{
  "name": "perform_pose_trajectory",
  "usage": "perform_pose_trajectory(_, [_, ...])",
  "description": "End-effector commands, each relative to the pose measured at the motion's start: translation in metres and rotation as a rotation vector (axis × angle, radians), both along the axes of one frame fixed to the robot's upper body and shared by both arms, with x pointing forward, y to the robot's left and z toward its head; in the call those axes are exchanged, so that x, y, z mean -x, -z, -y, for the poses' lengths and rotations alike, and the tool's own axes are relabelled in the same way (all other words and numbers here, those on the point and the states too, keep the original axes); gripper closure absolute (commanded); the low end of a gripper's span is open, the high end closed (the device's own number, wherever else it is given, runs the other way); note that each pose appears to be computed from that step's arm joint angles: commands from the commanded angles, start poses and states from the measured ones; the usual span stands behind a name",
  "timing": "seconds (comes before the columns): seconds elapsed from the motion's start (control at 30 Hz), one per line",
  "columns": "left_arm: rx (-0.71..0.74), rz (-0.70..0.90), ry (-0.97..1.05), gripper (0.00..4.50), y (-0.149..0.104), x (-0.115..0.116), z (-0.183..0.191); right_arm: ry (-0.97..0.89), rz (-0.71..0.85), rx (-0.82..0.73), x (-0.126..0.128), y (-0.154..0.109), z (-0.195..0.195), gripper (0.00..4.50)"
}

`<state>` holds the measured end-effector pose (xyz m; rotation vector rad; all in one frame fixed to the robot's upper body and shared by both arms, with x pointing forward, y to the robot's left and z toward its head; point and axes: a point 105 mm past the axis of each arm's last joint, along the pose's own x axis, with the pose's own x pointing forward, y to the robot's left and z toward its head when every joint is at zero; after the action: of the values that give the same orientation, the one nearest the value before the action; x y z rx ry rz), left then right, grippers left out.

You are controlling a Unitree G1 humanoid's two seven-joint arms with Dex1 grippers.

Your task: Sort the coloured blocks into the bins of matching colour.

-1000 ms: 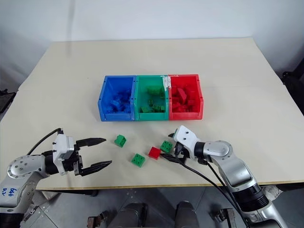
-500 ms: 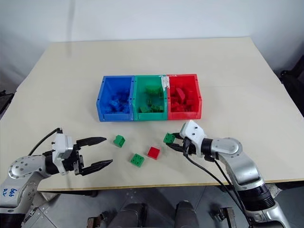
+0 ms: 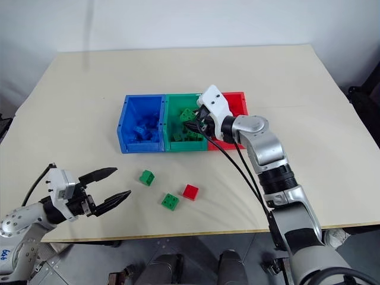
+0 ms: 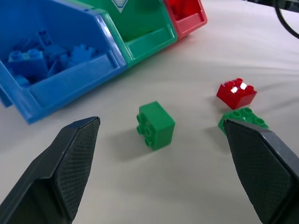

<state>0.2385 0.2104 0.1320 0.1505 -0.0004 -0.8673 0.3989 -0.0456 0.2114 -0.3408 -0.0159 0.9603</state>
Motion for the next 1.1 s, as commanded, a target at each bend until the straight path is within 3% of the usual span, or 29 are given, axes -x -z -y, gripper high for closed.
perform_pose_trajectory(0.03, [0.004, 0.034, 0.004, 0.0, -0.008, 0.004, 0.002, -0.001, 0.082, -0.03, -0.004, -0.019, -0.002, 0.96])
perform_pose_trajectory(0.13, [-0.013, 0.036, 0.02, 0.0, -0.007, 0.001, 0.004, -0.06, 0.139, -0.083, 0.012, -0.03, 0.009, 0.01])
perform_pose_trajectory(0.4, [-0.072, 0.017, 0.115, 0.0, -0.007, -0.013, 0.012, -0.13, 0.174, -0.118, 0.081, -0.01, 0.083, 0.01])
perform_pose_trajectory(0.73, [-0.111, 0.041, 0.269, 0.0, -0.009, -0.03, 0.029, -0.024, 0.011, 0.094, 0.152, 0.059, 0.184, 0.01])
perform_pose_trajectory(0.9, [-0.139, 0.107, 0.278, 0.0, -0.011, -0.034, 0.033, -0.012, 0.018, 0.075, 0.148, 0.061, 0.182, 0.01])
perform_pose_trajectory(1.1, [-0.134, 0.065, 0.23, 0.0, -0.006, -0.025, 0.019, -0.195, -0.039, 0.037, 0.141, 0.06, 0.119, 0.01])
